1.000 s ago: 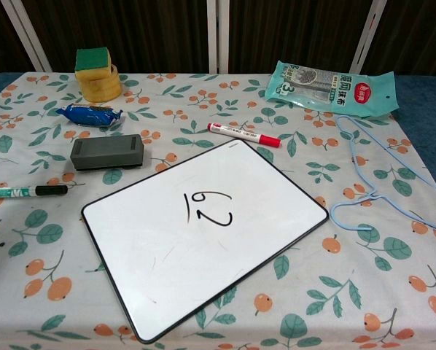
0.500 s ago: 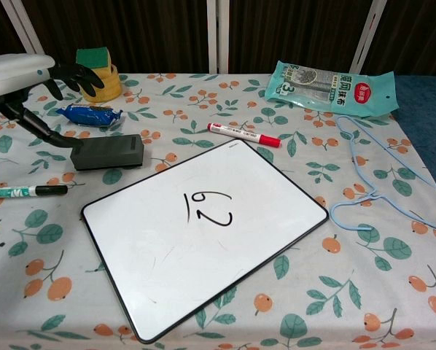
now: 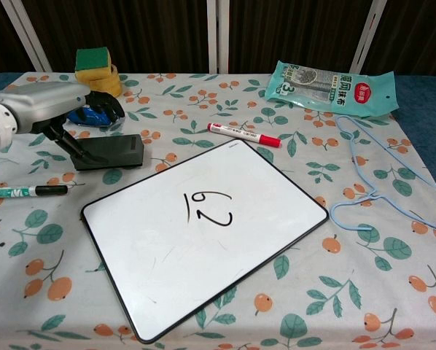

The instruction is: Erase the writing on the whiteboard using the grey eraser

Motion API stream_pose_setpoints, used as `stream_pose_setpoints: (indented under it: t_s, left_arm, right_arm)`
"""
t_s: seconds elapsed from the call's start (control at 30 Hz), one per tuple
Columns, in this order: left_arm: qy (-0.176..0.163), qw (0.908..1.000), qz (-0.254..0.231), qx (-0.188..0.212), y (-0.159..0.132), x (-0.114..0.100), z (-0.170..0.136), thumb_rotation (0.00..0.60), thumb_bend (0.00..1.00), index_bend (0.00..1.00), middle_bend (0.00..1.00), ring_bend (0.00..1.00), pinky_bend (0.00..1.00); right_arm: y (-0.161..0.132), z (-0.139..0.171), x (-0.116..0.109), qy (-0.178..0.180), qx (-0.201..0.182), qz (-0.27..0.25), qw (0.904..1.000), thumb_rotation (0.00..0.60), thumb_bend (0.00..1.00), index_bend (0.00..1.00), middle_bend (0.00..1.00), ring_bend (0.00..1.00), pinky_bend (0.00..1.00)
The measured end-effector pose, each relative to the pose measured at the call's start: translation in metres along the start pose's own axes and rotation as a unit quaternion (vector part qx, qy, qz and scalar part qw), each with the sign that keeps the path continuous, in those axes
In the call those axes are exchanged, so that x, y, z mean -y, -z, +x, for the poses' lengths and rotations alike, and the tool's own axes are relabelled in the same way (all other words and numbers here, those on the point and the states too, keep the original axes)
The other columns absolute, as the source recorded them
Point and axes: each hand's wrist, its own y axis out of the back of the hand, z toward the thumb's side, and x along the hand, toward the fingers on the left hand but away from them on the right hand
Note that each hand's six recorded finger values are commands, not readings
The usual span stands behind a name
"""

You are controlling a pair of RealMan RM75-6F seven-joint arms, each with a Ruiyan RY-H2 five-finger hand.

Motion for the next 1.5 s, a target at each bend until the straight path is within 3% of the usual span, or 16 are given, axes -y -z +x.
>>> stream_pose_setpoints:
  t_s: [0.97,1.13,1.5]
  left_arm:
    - [0.007,0.9994,0.022,-0.027,-0.004,0.015,0.015,0.506,0.26,0.38,0.37,0.27,0.37]
    - [-0.001,0.9995,0.019,-0.026,-0.004,0.014,0.016,0.599,0.29,0.43,0.42,0.30,0.39]
    - [-0.013,0.9996,0.015,-0.021,-0.004,0.010,0.016,0.600,0.30,0.51,0.49,0.39,0.43]
  right_arm:
    - [0.009,-0.004,0.004,-0.004,0.014,-0.008,0.9999,0.600,0.27,0.00,0.00,0.00,0.00]
    - [0.010,-0.004,0.005,-0.005,0.015,-0.008,0.9998,0.600,0.27,0.00,0.00,0.00,0.00]
    - [0.010,-0.006,0.007,-0.008,0.015,-0.008,0.9998,0.600,0.27,0.00,0.00,0.00,0.00]
